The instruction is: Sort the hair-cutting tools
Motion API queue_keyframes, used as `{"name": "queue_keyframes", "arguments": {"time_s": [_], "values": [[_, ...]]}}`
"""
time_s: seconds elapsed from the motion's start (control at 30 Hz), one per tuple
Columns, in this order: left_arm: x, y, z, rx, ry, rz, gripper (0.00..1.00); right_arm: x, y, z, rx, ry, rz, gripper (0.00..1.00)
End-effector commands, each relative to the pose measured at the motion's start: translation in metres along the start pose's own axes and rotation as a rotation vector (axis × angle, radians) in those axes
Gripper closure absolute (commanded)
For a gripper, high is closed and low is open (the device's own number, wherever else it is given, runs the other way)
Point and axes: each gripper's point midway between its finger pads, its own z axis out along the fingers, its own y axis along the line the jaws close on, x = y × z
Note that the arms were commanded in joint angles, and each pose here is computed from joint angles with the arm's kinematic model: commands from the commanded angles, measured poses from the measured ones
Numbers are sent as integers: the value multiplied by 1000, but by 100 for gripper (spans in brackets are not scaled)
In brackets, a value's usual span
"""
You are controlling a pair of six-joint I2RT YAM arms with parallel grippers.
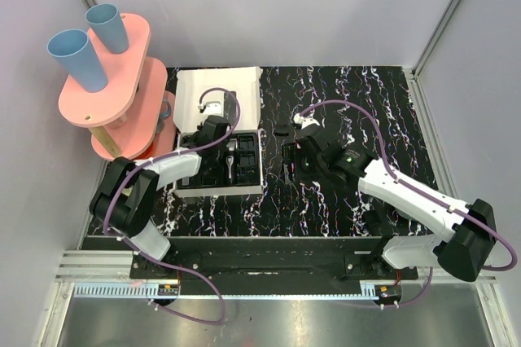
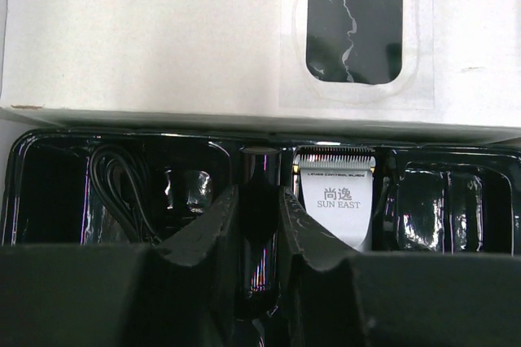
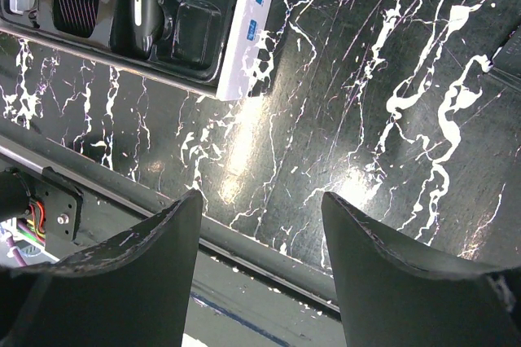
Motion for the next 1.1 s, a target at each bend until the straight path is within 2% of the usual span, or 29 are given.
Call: {"name": "queue_keyframes", "arguments": {"time_s": [0.0, 0.27, 0.37, 0.5, 0.53, 0.63, 0.83, 0.93, 0.97, 1.07], "values": [[7, 0, -7, 24, 9, -24, 96, -18, 2, -8, 2, -58, 0, 31], [7, -3, -17, 16, -7, 17, 95, -16, 0, -8, 5, -54, 1, 31], [10, -3, -18, 9, -3, 21, 91, -15, 0, -9, 4, -55, -1, 32], [10, -1, -18, -12, -7, 8, 74, -14, -1, -9, 6, -55, 3, 31], [8, -1, -19, -13, -14, 9, 56, -13, -1, -9, 2, -52, 2, 31], [-1, -1, -20, -18, -24, 24, 43, -13, 0, -9, 1, -48, 7, 31], [-28, -6, -32, 0, -72, 4, 41, -11, 2, -7, -8, -36, 21, 31], [-39, -10, -41, 32, -97, -23, 46, -11, 2, -7, -7, -37, 23, 31], [-44, -11, -43, 40, -105, -30, 54, -12, 2, -7, -8, -38, 24, 31], [-51, -16, -50, 72, -120, -54, 68, -12, 0, -7, -3, -42, 27, 31]]}}
